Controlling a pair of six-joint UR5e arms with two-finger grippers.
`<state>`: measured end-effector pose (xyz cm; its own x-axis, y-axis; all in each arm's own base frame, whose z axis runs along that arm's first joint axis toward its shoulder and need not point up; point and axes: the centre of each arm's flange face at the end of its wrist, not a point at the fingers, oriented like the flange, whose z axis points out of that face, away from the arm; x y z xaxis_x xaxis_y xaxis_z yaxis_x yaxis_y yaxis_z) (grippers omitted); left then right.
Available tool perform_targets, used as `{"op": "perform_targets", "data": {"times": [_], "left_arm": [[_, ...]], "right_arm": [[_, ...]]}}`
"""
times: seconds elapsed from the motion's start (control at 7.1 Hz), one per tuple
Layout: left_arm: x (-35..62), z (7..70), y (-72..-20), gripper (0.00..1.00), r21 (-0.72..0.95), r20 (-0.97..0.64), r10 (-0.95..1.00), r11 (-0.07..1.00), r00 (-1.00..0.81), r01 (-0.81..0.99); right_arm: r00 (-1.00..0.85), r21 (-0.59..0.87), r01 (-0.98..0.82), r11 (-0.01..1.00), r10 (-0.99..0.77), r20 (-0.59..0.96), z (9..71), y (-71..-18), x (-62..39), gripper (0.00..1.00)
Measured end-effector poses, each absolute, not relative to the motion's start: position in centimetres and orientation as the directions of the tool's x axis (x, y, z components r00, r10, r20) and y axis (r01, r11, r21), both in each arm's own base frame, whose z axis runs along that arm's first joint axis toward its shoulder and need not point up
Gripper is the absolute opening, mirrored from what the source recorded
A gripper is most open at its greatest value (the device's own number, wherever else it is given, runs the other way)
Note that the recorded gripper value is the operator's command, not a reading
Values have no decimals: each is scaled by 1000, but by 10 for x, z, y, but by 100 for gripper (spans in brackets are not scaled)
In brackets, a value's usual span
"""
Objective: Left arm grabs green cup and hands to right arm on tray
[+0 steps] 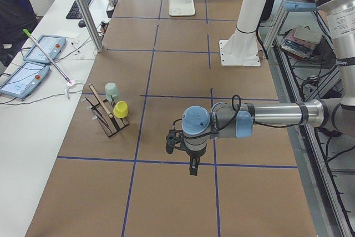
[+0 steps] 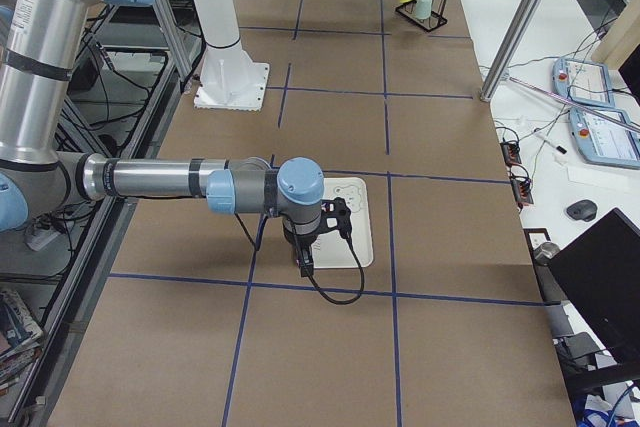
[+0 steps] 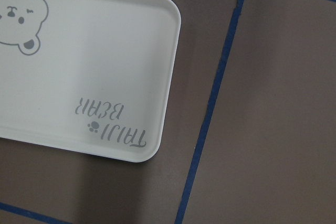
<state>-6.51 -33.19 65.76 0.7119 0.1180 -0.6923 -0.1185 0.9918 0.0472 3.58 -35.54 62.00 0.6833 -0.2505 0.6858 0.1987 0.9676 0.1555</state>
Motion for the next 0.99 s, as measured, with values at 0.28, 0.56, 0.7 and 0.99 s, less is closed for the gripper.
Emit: {"op": "perform_targets", "data": {"times": [0.28, 0.56, 0.7, 0.99], "left_arm": [[-65, 634, -367, 100, 117, -685, 162, 987, 711, -112], [-64, 594, -422, 100, 221, -668, 234, 969, 706, -111], [-64, 580, -436, 100, 254, -661, 256, 961, 705, -111], [-63, 540, -459, 100, 300, -658, 252, 952, 710, -60]], "right_arm": [[685, 159, 201, 967, -255, 683, 619, -358, 35, 100], [685, 165, 202, 965, -259, 681, 617, -361, 35, 100], [685, 165, 202, 965, -259, 681, 617, -361, 35, 100], [685, 165, 201, 966, -259, 681, 617, -362, 34, 100]]}}
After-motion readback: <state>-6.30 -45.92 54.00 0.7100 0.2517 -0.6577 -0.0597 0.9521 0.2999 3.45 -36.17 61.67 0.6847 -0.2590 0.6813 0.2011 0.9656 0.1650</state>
